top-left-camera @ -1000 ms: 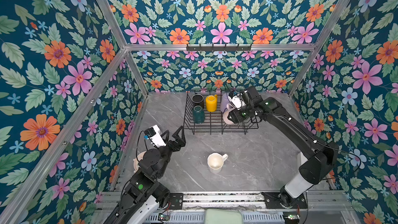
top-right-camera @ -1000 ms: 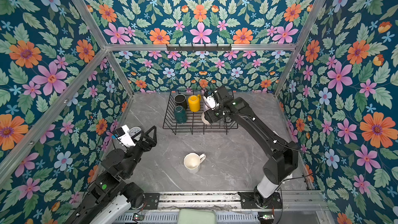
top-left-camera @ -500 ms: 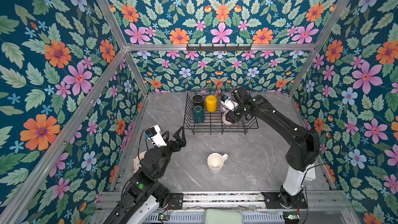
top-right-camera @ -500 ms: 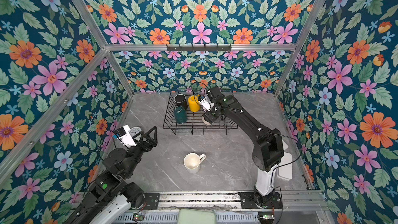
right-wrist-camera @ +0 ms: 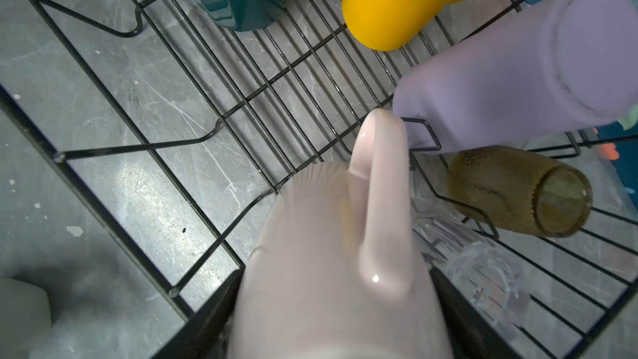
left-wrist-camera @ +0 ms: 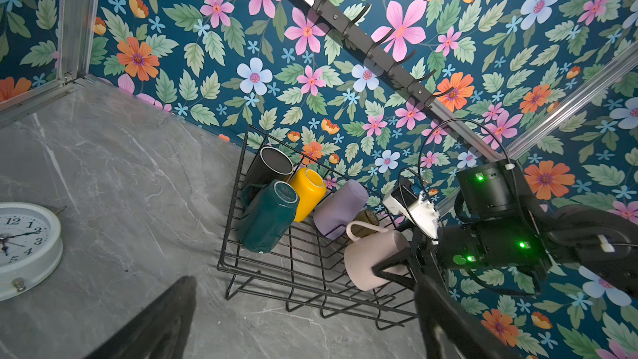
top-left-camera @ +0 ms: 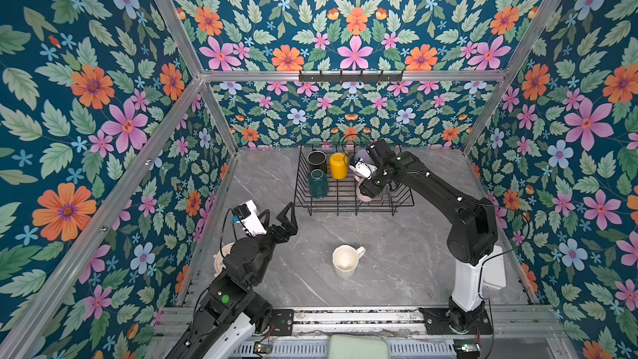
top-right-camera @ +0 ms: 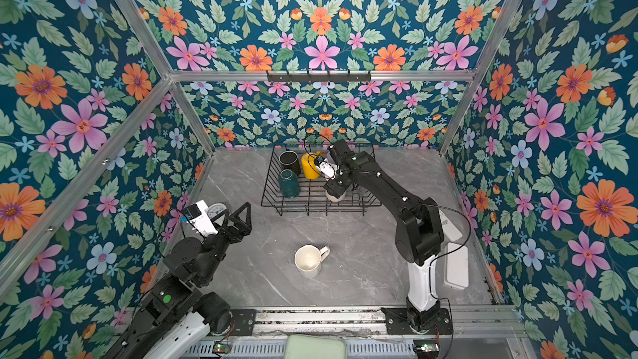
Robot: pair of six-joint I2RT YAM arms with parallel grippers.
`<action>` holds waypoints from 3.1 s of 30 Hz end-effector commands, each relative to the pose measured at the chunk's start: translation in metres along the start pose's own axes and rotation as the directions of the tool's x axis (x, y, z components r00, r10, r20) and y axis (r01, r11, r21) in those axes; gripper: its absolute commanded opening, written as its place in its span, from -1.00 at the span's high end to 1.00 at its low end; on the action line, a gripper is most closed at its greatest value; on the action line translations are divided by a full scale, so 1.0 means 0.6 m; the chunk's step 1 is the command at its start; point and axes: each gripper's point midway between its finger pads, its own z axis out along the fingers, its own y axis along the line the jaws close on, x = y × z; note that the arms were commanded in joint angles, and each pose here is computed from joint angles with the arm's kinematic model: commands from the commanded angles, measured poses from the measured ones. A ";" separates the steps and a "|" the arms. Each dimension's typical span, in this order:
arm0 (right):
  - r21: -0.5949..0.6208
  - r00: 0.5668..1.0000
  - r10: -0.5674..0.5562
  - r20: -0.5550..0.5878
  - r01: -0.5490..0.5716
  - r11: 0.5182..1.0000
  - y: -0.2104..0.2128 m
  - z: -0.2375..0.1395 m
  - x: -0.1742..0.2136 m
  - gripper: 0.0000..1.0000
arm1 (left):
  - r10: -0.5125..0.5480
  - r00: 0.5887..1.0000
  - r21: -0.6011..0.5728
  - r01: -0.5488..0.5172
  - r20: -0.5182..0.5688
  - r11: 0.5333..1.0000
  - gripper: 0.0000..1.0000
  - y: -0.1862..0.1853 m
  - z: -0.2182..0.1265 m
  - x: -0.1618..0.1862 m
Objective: Load the cups into the dish rack
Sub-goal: 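Carry the pink mug with the right gripper and lower it into the rack, then release the pink mug and move the left gripper down to the cream mug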
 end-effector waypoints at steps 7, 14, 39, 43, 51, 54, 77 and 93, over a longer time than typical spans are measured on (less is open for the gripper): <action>0.038 0.999 -0.042 0.003 0.042 0.998 -0.016 0.027 -0.010 1.00 | 0.003 1.000 0.002 -0.003 0.014 1.000 -0.99 -0.003 -0.001 -0.009; 0.025 0.999 -0.033 -0.026 0.034 0.999 -0.011 0.053 0.001 1.00 | 0.004 1.000 -0.001 -0.004 0.015 1.000 -0.99 -0.003 -0.002 -0.010; 0.021 0.999 0.042 -0.033 -0.041 0.999 -0.003 0.066 0.021 -0.60 | 0.000 1.000 -0.025 0.001 0.018 1.000 -0.99 0.006 -0.009 -0.013; 0.025 0.999 0.047 -0.020 -0.047 0.999 -0.004 0.059 0.016 -0.68 | -0.003 1.000 -0.031 0.004 0.018 1.000 -0.99 0.010 -0.012 -0.013; 0.023 0.995 0.094 0.045 -0.096 0.995 -0.005 0.021 -0.005 -0.71 | -0.013 1.000 -0.044 0.013 0.009 0.999 -0.99 0.016 -0.015 -0.009; 0.012 0.981 0.155 0.119 -0.158 0.987 -0.005 -0.022 -0.024 -0.71 | -0.008 1.000 -0.052 0.007 -0.012 0.999 -0.99 0.018 -0.016 -0.003; -0.165 0.700 0.639 0.318 -0.622 0.765 0.091 -0.192 0.141 -0.78 | 0.144 0.751 0.222 0.005 -0.645 0.975 -0.74 -0.062 -0.019 0.213; -0.214 0.656 0.675 0.337 -0.645 0.734 0.108 -0.191 0.162 -0.83 | 0.209 0.617 0.257 -0.011 -0.759 0.966 -0.55 -0.081 -0.036 0.297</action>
